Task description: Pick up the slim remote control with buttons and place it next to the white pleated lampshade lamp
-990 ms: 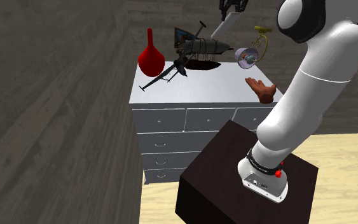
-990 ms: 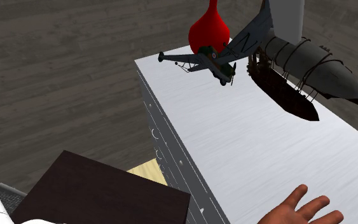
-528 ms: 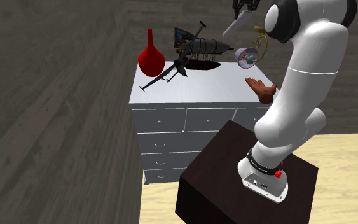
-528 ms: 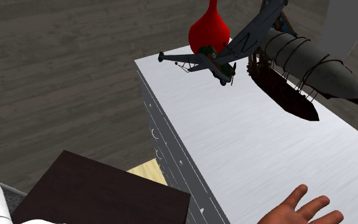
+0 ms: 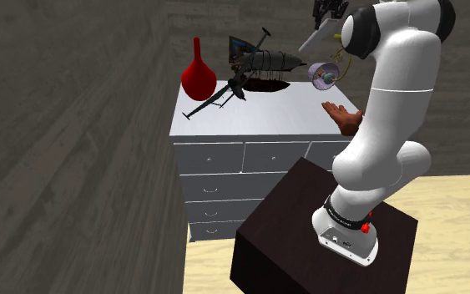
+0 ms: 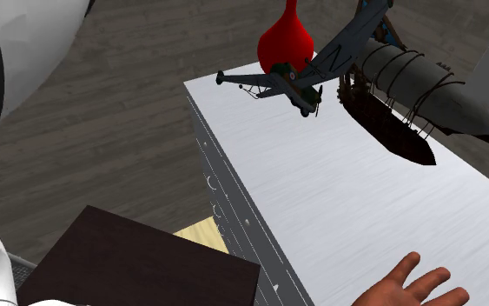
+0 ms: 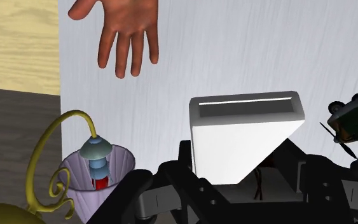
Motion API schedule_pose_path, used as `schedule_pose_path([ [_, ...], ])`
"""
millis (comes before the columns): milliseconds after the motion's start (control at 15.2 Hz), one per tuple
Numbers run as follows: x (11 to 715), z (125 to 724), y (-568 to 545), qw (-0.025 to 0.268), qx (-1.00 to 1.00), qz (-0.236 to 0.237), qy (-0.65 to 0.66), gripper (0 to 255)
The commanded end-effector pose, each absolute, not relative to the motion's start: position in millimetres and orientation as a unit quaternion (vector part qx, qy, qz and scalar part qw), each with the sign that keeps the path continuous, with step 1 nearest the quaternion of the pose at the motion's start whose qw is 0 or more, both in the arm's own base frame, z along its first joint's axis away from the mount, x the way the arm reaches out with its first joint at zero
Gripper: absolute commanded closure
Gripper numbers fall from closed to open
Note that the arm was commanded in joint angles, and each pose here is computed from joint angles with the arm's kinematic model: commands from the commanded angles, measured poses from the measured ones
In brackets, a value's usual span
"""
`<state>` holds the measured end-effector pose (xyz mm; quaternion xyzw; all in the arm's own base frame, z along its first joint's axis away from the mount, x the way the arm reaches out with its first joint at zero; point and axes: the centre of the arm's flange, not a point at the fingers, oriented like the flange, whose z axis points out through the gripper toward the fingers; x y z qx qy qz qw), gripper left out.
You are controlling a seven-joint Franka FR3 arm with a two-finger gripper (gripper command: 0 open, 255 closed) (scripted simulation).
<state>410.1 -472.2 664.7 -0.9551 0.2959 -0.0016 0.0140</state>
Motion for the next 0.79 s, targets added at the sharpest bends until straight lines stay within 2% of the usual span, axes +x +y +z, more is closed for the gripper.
schedule_pose_path([
  [0,411,654,-473,0.014,-0.955,-0.002,0.296,255],
  [726,411,596,-473,0.014,-0.955,-0.002,0.296,255],
])
